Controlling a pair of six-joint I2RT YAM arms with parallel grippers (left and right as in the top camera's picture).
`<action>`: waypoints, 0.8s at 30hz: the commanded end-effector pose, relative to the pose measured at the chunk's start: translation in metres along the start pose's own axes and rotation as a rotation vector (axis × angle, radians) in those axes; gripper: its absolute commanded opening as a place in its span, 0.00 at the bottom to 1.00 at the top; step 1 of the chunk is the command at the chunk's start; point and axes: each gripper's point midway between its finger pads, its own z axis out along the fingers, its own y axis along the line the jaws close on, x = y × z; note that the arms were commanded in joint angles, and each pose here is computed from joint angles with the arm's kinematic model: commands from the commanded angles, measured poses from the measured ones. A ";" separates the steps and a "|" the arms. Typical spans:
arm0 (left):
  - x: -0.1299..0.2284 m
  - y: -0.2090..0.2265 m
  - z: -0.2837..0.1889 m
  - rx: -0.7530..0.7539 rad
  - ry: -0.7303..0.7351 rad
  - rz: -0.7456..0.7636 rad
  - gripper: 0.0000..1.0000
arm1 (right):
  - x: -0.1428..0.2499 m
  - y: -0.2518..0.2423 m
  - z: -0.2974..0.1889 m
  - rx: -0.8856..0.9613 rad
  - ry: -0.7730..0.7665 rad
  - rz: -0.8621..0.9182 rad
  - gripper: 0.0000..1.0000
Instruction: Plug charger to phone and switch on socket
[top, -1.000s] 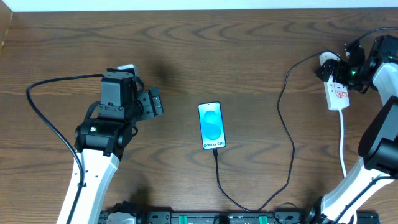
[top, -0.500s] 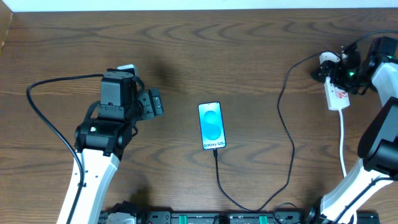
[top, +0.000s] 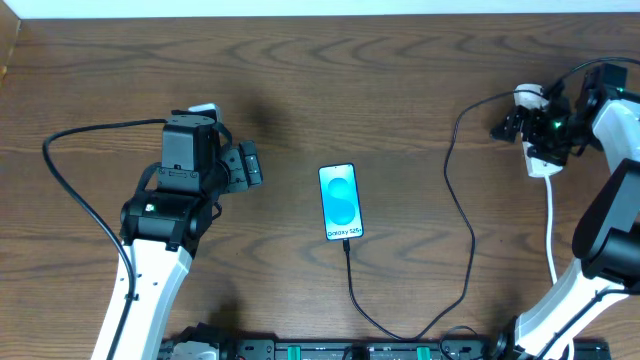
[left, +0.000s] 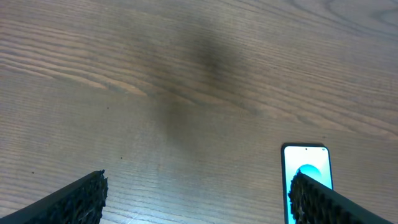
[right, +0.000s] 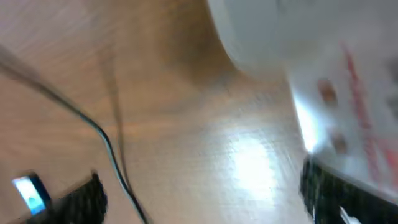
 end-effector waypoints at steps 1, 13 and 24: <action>0.002 0.004 0.001 -0.016 0.004 0.011 0.93 | 0.004 -0.026 -0.021 0.180 -0.033 0.042 0.99; 0.002 0.004 0.001 -0.016 0.004 0.011 0.93 | -0.002 0.005 -0.131 0.260 -0.305 0.012 0.99; 0.002 0.004 0.001 -0.016 0.004 0.011 0.93 | 0.007 0.018 -0.159 0.256 -0.359 -0.005 0.99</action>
